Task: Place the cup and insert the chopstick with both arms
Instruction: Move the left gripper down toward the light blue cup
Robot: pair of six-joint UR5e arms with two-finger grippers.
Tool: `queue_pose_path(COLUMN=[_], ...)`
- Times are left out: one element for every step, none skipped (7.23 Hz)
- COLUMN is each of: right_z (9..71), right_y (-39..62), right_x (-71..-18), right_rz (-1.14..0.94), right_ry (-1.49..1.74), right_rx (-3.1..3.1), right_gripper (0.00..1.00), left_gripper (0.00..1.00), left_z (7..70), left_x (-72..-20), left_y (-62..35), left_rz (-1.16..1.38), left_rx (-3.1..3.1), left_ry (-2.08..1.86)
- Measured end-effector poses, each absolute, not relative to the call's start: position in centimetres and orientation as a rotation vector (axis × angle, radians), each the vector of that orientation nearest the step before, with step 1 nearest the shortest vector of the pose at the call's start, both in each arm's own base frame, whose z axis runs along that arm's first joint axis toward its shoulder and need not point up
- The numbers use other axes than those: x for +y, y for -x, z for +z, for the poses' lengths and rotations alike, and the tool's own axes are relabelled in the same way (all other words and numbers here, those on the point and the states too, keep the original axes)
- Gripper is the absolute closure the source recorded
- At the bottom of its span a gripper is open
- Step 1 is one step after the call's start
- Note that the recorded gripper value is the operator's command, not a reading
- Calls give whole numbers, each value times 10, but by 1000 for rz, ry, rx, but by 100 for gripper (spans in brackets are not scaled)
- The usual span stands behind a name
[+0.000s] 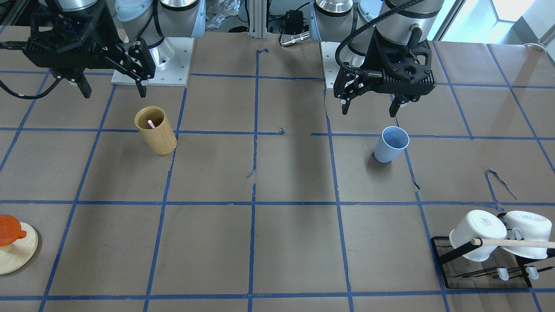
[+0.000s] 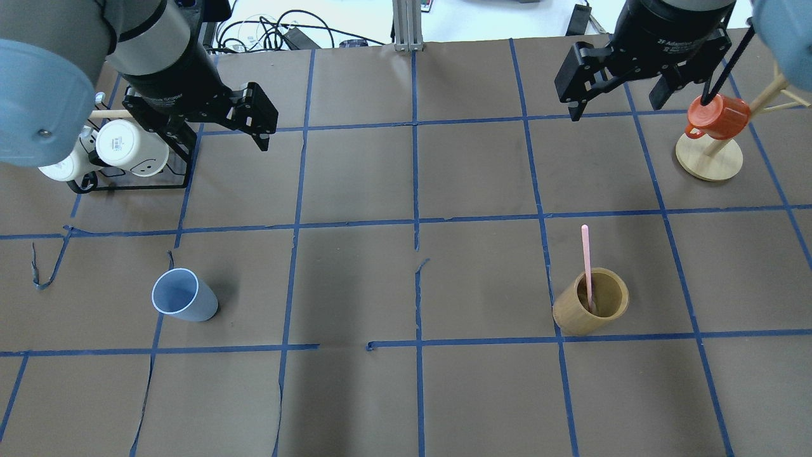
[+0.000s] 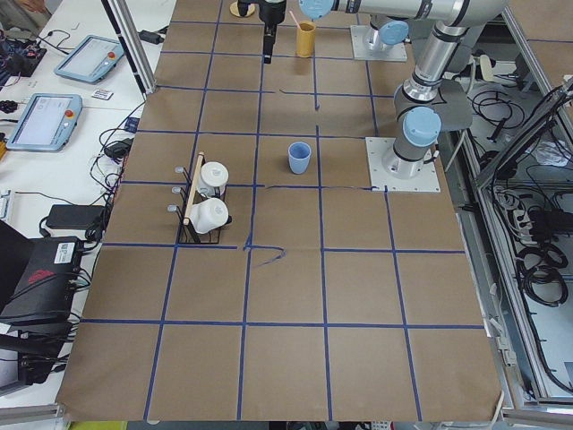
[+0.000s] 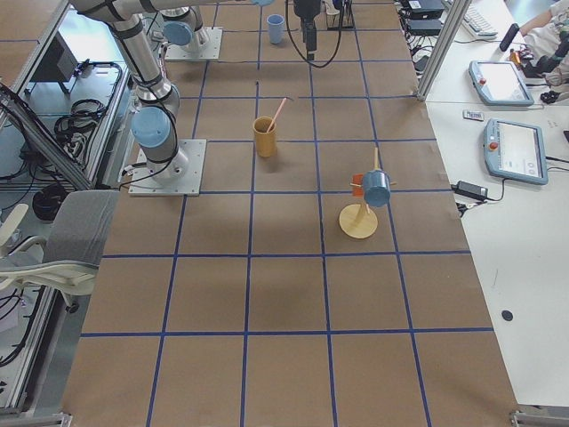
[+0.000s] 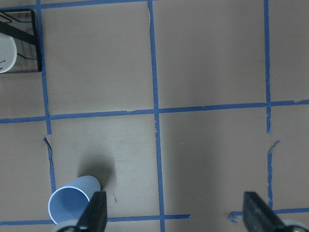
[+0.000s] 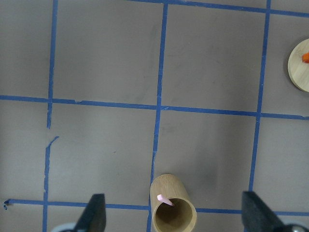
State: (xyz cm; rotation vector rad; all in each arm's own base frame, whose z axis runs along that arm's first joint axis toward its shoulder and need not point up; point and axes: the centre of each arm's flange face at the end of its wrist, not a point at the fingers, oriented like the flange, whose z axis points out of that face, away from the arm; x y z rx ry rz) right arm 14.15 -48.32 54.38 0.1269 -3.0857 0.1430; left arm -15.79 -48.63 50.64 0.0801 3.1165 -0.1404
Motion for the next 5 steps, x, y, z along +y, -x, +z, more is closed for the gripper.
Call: queue_pose_path(right_z=[543, 543, 542, 542, 542], right_y=[-141, -140, -140, -140, -140], right_x=[-483, -483, -483, -483, -483], right_rz=[141, 139, 137, 136, 136], right_ry=[-126, -126, -126, -126, -126], right_rx=[-3083, -3081, -3080, -3080, -3080], right_gripper=[0, 0, 0, 0, 0], left_gripper=[0, 0, 0, 0, 0], left_z=[506, 507, 507, 508, 507], left_x=[-486, -486, -485, -484, -485], left_y=[158, 158, 158, 157, 157], left_rz=[-140, -141, -143, -146, -148], left_rx=[3117, 3117, 3117, 3116, 3114], left_ry=[-81, -81, -80, -81, -80])
